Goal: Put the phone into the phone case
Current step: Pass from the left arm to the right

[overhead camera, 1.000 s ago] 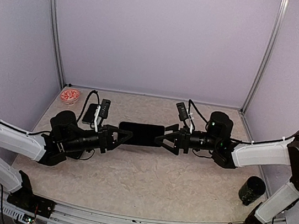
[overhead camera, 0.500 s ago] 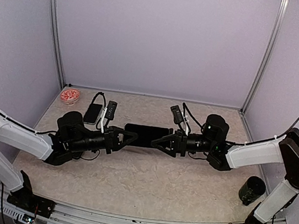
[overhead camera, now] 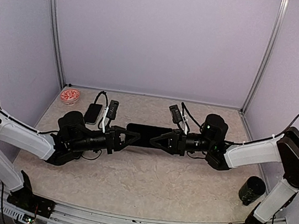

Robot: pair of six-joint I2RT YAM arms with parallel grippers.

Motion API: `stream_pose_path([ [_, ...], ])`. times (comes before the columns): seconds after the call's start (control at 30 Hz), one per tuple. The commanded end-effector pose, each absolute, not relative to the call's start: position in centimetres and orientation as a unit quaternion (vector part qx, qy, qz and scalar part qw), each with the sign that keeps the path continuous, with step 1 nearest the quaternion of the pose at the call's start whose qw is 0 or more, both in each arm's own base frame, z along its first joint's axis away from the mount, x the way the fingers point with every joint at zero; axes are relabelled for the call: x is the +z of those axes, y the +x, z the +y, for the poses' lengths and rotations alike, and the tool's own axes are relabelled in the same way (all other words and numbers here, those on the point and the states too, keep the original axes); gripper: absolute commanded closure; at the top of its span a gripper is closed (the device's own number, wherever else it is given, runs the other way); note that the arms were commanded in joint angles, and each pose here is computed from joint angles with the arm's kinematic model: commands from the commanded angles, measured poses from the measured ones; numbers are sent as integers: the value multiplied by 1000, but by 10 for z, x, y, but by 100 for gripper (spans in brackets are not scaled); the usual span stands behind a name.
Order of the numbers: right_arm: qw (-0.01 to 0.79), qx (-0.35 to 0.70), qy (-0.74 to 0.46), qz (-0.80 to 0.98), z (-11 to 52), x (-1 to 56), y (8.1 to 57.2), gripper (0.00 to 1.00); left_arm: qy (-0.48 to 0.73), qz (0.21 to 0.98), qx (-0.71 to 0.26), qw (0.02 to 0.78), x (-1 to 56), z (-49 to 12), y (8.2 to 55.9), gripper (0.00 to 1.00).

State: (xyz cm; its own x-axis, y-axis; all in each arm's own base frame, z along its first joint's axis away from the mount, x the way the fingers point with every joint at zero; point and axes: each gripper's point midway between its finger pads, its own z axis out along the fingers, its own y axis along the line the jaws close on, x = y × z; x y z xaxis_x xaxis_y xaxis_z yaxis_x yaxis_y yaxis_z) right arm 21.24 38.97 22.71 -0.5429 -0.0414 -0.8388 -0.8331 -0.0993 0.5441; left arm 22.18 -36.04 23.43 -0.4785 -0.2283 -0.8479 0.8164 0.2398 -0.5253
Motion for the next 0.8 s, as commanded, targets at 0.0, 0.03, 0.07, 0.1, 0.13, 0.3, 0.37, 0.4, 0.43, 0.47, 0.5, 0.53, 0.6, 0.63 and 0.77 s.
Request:
stream_pose_path([
  [0.0, 310, 655, -387, 571, 397, 240, 208, 74, 227, 612, -585, 482, 258, -363, 224, 100],
  [0.03, 308, 654, -387, 572, 397, 239, 208, 76, 227, 613, -584, 482, 259, -363, 224, 100],
  [0.07, 307, 654, -387, 573, 397, 238, 209, 78, 226, 613, -583, 482, 258, -362, 225, 100],
  [0.1, 306, 653, -388, 573, 398, 237, 209, 82, 227, 614, -583, 482, 258, -362, 225, 100],
  [0.13, 305, 653, -388, 574, 399, 237, 209, 86, 227, 615, -582, 481, 258, -363, 225, 100],
  [0.3, 302, 654, -392, 572, 400, 236, 209, 100, 225, 623, -576, 480, 254, -361, 226, 97],
  [0.37, 303, 654, -393, 572, 400, 237, 209, 100, 223, 625, -573, 481, 252, -360, 227, 91],
  [0.4, 303, 654, -392, 572, 400, 237, 209, 100, 222, 626, -571, 481, 252, -360, 227, 89],
  [0.43, 304, 654, -392, 572, 400, 238, 209, 100, 222, 628, -570, 482, 251, -359, 227, 87],
  [0.47, 304, 654, -392, 571, 400, 239, 209, 100, 221, 628, -568, 484, 251, -358, 227, 84],
  [0.5, 305, 654, -392, 571, 399, 239, 209, 100, 219, 630, -566, 485, 250, -357, 227, 79],
  [0.53, 305, 653, -391, 572, 399, 239, 209, 100, 217, 631, -563, 487, 250, -355, 228, 74],
  [0.6, 305, 652, -389, 575, 398, 240, 209, 100, 212, 634, -557, 492, 250, -351, 230, 65],
  [0.63, 303, 651, -385, 581, 398, 239, 210, 100, 210, 637, -555, 493, 248, -349, 232, 61],
  [0.77, 301, 641, -362, 606, 396, 232, 221, 100, 199, 643, -546, 499, 246, -341, 238, 48],
])
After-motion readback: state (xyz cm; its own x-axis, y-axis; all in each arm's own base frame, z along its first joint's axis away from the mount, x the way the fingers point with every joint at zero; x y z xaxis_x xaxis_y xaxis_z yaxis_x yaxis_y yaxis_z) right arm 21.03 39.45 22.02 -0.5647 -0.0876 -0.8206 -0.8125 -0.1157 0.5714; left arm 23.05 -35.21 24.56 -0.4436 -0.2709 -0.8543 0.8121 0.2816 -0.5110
